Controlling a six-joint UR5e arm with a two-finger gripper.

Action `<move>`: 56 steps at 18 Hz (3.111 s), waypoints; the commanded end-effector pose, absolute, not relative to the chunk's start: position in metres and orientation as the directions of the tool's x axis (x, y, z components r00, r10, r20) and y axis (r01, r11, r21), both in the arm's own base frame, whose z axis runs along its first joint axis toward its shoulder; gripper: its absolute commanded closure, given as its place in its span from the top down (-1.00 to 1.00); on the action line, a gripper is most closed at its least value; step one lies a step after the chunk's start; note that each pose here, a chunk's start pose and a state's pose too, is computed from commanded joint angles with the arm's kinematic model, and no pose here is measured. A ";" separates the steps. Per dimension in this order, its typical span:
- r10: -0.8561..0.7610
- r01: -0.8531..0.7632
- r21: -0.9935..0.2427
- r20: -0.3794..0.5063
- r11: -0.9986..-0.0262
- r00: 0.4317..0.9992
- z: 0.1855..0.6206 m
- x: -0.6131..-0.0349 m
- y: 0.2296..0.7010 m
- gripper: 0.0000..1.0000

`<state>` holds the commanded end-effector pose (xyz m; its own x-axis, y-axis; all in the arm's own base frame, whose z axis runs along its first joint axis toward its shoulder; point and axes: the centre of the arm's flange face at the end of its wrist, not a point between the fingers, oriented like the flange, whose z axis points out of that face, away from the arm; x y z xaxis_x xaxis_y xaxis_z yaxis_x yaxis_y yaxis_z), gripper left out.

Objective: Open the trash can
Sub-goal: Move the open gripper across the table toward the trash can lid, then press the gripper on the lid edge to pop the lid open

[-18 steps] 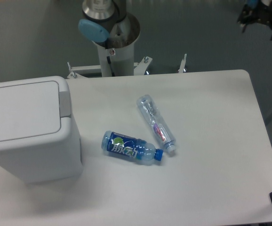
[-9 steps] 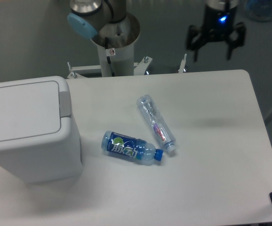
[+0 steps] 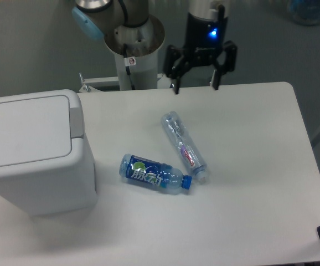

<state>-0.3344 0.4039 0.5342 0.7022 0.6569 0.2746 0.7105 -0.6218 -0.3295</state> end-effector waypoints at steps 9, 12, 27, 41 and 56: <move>0.633 0.701 -0.205 0.314 -0.683 0.708 0.516 -0.295 0.470 1.00; 0.618 0.690 -0.193 0.324 -0.698 0.716 0.514 -0.276 0.482 1.00; 0.601 0.669 -0.147 0.333 -0.728 0.727 0.493 -0.245 0.503 1.00; 0.599 0.664 -0.124 0.333 -0.738 0.728 0.480 -0.237 0.503 1.00; 0.593 0.660 -0.149 0.327 -0.736 0.736 0.491 -0.243 0.507 1.00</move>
<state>-0.2429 0.5072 0.4907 0.7356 0.5934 0.3266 0.6601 -0.7362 -0.1491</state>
